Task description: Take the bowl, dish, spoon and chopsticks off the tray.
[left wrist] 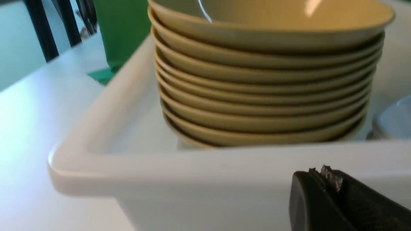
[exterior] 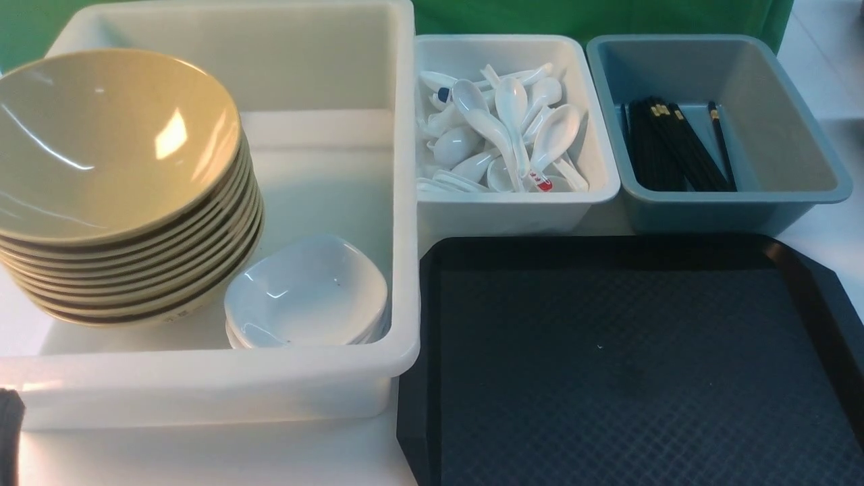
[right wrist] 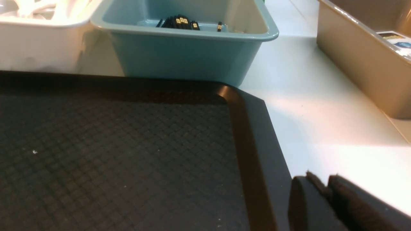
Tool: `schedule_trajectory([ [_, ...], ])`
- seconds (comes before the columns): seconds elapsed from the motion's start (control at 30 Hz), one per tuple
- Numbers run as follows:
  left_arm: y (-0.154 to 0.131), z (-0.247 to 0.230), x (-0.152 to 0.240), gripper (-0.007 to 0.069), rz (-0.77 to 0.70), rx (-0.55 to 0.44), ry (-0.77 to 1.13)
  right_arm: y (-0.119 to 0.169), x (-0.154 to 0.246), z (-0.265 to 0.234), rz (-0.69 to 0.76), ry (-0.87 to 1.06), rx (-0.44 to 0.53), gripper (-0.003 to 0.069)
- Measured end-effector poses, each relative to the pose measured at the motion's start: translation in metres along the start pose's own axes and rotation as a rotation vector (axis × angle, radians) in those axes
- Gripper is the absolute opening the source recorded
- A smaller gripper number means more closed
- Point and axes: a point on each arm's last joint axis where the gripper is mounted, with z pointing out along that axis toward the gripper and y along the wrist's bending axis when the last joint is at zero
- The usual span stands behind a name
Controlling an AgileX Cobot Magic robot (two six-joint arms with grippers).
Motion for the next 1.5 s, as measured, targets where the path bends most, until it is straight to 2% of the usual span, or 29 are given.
schedule_trajectory([
  [0.07, -0.0016, -0.0002, 0.0062, -0.0011, -0.006, 0.025, 0.068, 0.0000, 0.0000, 0.0000, 0.000, 0.000, 0.000, 0.0118],
  [0.2, -0.0034, -0.0004, 0.0071, -0.0011, 0.000, 0.058, 0.076, 0.0000, 0.0000, 0.0000, 0.000, 0.000, 0.000, 0.0122],
  [1.5, -0.0035, -0.0006, 0.0070, -0.0011, 0.000, 0.060, 0.074, 0.0000, 0.0000, 0.0000, 0.000, 0.000, 0.000, 0.0158],
])
